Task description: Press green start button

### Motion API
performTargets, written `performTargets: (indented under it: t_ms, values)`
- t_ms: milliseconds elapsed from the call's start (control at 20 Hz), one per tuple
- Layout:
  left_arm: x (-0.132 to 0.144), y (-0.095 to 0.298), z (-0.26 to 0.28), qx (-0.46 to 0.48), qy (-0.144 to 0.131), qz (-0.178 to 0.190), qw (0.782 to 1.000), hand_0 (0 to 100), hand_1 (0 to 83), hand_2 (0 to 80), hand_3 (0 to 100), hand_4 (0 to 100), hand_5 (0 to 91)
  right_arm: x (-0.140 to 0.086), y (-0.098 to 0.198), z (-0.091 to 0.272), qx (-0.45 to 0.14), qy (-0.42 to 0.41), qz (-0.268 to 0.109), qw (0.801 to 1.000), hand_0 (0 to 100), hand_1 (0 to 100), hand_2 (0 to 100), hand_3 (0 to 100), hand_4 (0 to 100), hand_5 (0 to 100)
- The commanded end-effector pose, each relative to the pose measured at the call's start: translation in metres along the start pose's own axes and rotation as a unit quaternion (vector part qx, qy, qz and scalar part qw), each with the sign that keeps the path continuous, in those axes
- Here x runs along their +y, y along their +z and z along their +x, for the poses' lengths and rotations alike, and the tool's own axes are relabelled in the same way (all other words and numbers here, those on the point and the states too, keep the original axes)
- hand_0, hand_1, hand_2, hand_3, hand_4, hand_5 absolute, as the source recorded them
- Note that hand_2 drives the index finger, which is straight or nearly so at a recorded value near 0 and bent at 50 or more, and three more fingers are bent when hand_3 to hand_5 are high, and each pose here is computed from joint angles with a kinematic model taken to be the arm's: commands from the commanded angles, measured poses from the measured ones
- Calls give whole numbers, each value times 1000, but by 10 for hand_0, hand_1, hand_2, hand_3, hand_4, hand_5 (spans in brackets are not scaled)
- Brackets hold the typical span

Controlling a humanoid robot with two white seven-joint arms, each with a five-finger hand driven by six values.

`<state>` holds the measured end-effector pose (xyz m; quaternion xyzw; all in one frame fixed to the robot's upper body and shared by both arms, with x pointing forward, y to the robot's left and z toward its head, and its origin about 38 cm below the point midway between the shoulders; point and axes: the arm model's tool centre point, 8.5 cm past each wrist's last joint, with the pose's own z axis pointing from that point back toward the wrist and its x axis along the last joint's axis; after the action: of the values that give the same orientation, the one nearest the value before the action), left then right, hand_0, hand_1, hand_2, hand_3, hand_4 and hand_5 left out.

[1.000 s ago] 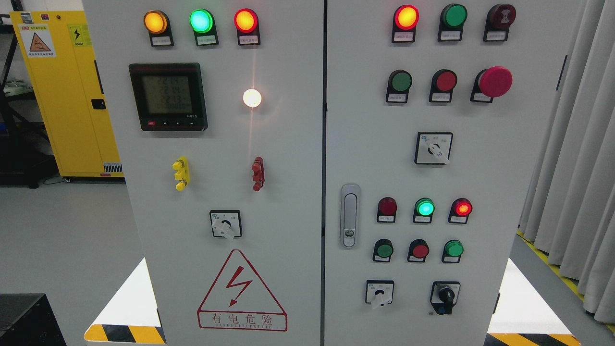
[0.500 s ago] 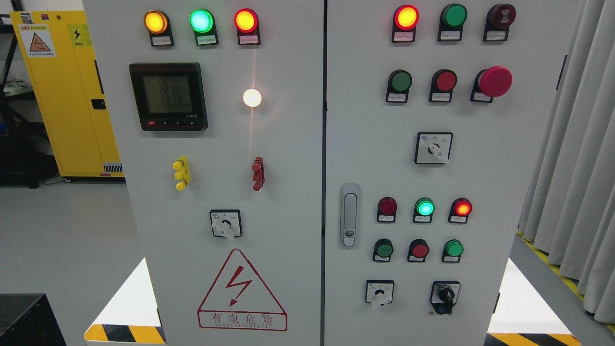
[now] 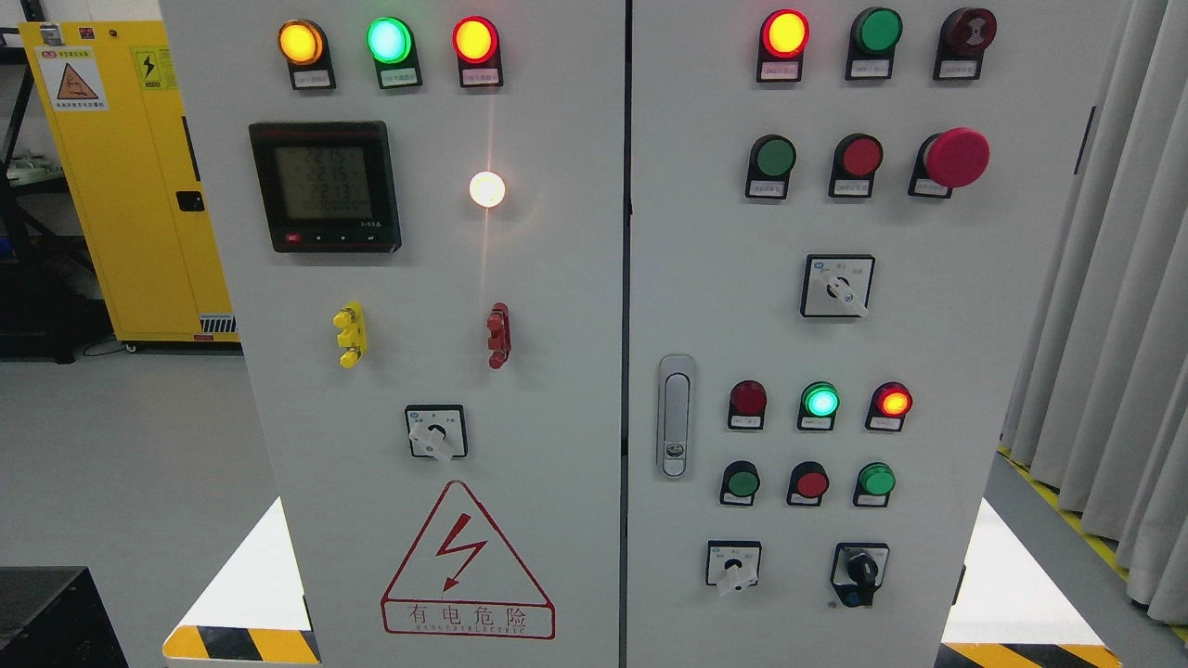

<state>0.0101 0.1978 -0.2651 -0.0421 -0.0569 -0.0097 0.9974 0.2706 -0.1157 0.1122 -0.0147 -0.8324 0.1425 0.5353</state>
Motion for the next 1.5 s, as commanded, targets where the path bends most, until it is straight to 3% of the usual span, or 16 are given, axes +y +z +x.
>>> performTargets:
  t_ms: [0, 100, 150, 200, 250, 350, 400, 450, 550, 600, 750, 1150, 1450]
  values:
    - [0, 0, 0, 0, 0, 0, 1000, 120, 556, 0, 0, 0, 0, -15, -10, 3, -23, 132, 16, 991, 547, 778, 0, 172, 172, 103]
    - [0, 0, 0, 0, 0, 0, 1000, 120, 556, 0, 0, 0, 0, -15, -19, 9, -41, 172, 24, 984, 550, 798, 0, 289, 340, 248]
    - [1, 0, 0, 1, 0, 1, 1000, 120, 556, 0, 0, 0, 0, -16, -26, 12, -51, 189, 22, 980, 550, 798, 0, 289, 340, 248]
    - [0, 0, 0, 0, 0, 0, 1000, 120, 556, 0, 0, 0, 0, -18, -35, 18, -64, 203, 14, 977, 560, 806, 0, 337, 421, 335]
    - [0, 0, 1, 0, -1, 1, 1000, 120, 556, 0, 0, 0, 0, -25, -44, 21, -73, 225, 4, 972, 562, 808, 0, 344, 420, 339]
    - [0, 0, 0, 0, 0, 1, 1000, 120, 556, 0, 0, 0, 0, -42, -57, 23, -83, 275, -10, 958, 575, 816, 0, 518, 648, 605]
    - [0, 0, -1, 1, 0, 0, 1000, 120, 556, 0, 0, 0, 0, -46, -60, 24, -85, 297, -12, 951, 575, 819, 0, 568, 702, 681]
    - [0, 0, 0, 1, -1, 0, 1000, 120, 556, 0, 0, 0, 0, -48, -62, 23, -84, 317, -11, 945, 574, 834, 0, 685, 839, 847]
    - [0, 0, 0, 0, 0, 0, 1000, 120, 556, 0, 0, 0, 0, -57, -68, 23, -83, 344, -20, 935, 589, 839, 0, 729, 879, 885]
    - [1, 0, 0, 1, 0, 1, 1000, 120, 556, 0, 0, 0, 0, -63, -72, 24, -83, 357, -29, 930, 580, 841, 0, 872, 983, 980]
    - [1, 0, 0, 1, 0, 1, 1000, 120, 556, 0, 0, 0, 0, -74, -83, 28, -83, 398, -51, 912, 554, 850, 0, 955, 1000, 1000]
    - [0, 0, 0, 0, 0, 0, 1000, 120, 556, 0, 0, 0, 0, -81, -103, 31, -75, 466, -59, 879, 629, 875, 0, 982, 1000, 1000]
    - [0, 0, 0, 0, 0, 0, 1000, 120, 556, 0, 0, 0, 0, -82, -122, 29, -74, 477, -58, 874, 682, 886, 0, 984, 1000, 1000]
